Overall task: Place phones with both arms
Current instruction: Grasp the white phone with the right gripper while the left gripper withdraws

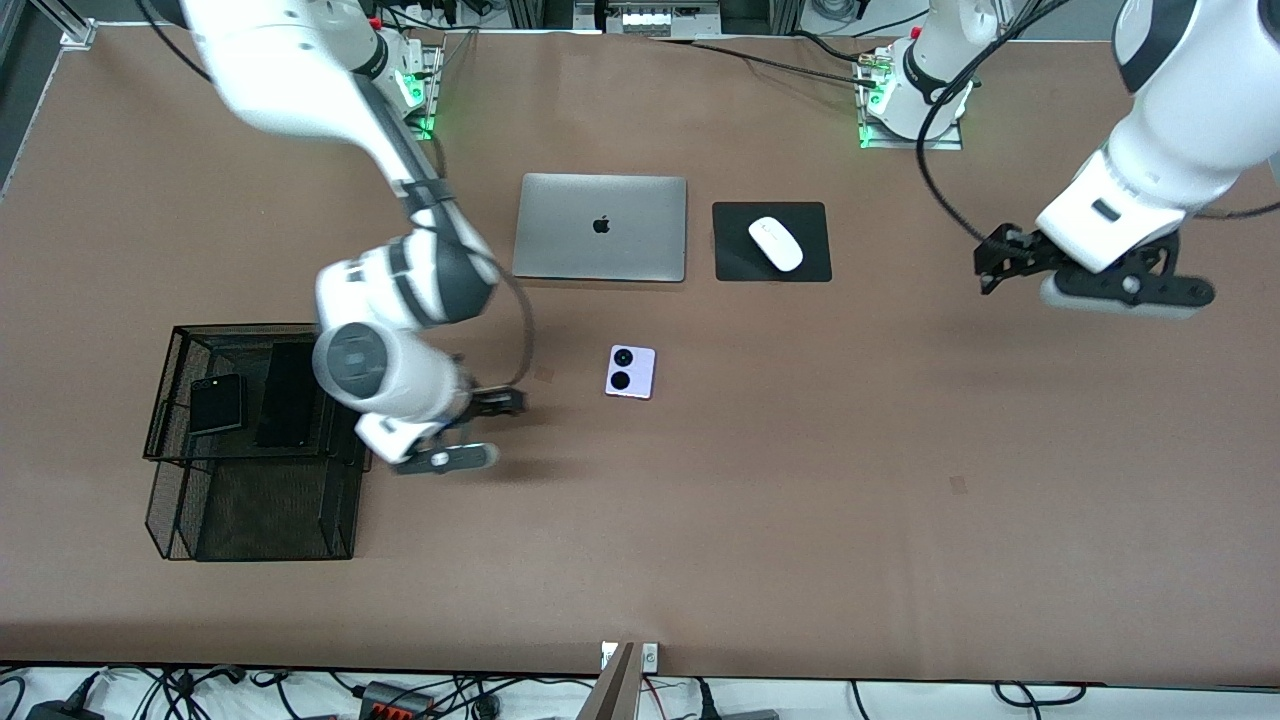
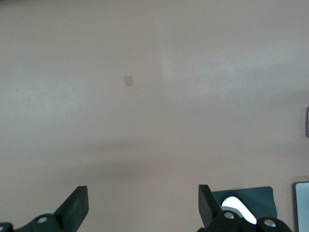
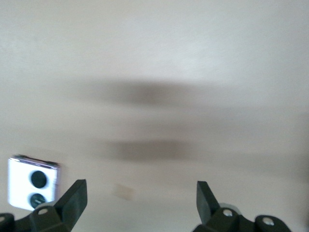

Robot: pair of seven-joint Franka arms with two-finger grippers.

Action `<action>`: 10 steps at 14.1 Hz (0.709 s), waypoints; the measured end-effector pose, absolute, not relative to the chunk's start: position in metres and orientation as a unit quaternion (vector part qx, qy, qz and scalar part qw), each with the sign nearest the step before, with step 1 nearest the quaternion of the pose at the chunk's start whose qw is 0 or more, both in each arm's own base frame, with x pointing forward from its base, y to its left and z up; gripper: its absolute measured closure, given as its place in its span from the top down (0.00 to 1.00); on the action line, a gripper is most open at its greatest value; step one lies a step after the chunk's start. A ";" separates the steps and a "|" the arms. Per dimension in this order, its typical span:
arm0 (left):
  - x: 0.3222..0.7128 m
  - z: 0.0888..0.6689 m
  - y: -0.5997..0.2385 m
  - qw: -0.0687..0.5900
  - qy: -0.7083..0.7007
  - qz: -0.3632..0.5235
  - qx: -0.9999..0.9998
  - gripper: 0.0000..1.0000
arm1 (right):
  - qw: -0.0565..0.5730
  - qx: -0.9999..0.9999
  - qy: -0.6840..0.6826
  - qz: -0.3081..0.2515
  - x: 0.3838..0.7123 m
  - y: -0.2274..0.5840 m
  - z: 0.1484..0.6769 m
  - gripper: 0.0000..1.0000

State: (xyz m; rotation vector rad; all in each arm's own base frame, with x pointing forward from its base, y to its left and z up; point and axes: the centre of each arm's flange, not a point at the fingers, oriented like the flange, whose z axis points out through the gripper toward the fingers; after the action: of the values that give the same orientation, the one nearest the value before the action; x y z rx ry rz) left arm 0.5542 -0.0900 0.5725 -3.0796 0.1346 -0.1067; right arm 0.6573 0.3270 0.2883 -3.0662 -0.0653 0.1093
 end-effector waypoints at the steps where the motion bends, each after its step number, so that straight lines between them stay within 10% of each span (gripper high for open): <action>1: 0.549 0.577 -0.082 0.029 0.037 -0.041 -0.998 1.00 | 0.032 -0.999 -0.006 0.033 0.647 0.349 0.282 1.00; 10: 0.540 0.594 -0.063 0.030 0.066 -0.026 -0.997 1.00 | 0.004 -0.994 0.112 -0.009 0.574 0.471 0.207 1.00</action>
State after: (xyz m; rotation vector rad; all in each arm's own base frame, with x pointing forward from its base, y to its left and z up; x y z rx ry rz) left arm 0.5397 -0.0628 0.5941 -3.0740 0.2050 -0.0803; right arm 0.5741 0.4713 0.2070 -3.1144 0.3515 -0.0284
